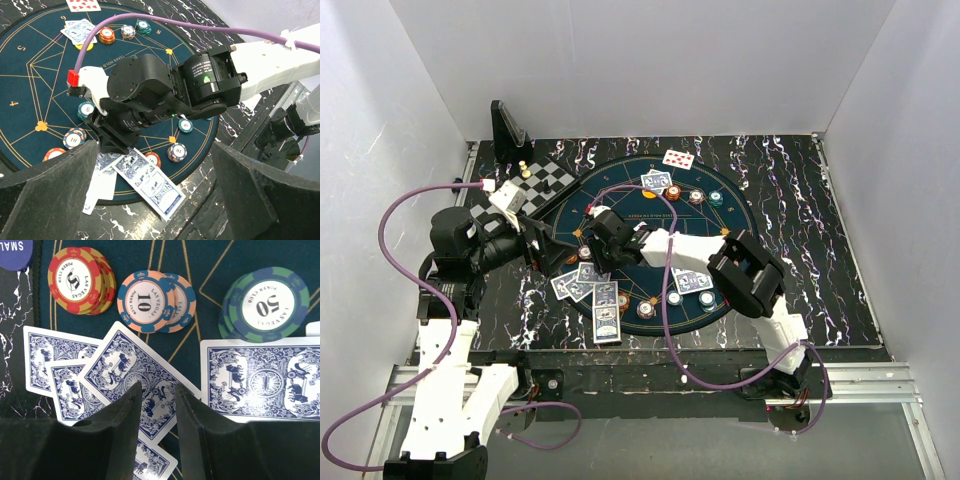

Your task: Distribute texas hold em gaming equipment

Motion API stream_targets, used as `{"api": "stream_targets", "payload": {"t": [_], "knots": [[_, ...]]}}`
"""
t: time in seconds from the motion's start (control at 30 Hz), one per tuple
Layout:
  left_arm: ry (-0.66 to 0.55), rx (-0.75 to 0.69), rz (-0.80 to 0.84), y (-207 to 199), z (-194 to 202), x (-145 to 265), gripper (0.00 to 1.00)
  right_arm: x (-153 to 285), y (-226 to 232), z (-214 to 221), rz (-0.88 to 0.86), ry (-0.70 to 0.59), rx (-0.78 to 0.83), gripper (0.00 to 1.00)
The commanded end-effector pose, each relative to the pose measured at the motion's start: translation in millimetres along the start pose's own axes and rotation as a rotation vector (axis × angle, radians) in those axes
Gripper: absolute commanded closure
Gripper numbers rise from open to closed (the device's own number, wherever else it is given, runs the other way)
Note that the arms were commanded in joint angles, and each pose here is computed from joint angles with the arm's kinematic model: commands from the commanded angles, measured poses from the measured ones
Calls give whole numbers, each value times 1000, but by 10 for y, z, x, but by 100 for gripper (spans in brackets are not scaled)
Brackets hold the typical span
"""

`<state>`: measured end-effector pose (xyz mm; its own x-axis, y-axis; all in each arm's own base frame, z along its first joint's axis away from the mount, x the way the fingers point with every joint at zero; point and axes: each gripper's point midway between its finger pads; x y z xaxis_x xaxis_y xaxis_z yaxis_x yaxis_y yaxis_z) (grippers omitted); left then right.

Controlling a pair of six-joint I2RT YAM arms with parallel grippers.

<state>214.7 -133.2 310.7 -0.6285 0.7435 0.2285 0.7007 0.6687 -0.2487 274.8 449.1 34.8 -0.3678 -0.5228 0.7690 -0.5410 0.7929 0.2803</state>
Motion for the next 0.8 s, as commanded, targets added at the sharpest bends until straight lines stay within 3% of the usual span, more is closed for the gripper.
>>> {"api": "stream_targets", "payload": {"t": [0.0,0.17,0.3,0.53,0.77], "knots": [[-33,-34,5,-57,-155,52,2,35,-409,245,105,54,-40,59],[-32,-30,6,-54,-148,45,2,171,-838,327,198,55,-110,60],[-30,-29,8,-49,-128,39,2,362,-927,162,221,-1,-121,60],[-34,-34,5,-55,-145,50,2,563,-353,-374,115,-101,-39,59],[-34,-38,6,-56,-142,52,2,286,189,-229,-38,-31,-1,58]]}}
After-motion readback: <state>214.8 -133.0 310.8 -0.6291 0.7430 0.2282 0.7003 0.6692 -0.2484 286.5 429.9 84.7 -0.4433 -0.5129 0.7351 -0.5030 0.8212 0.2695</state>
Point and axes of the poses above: each gripper's point midway between its finger pads, its own x axis back along the fingers, its own y axis along the line the jaws close on, z = x × y, and after that the axes turned 2 degrees about -x, right-handed
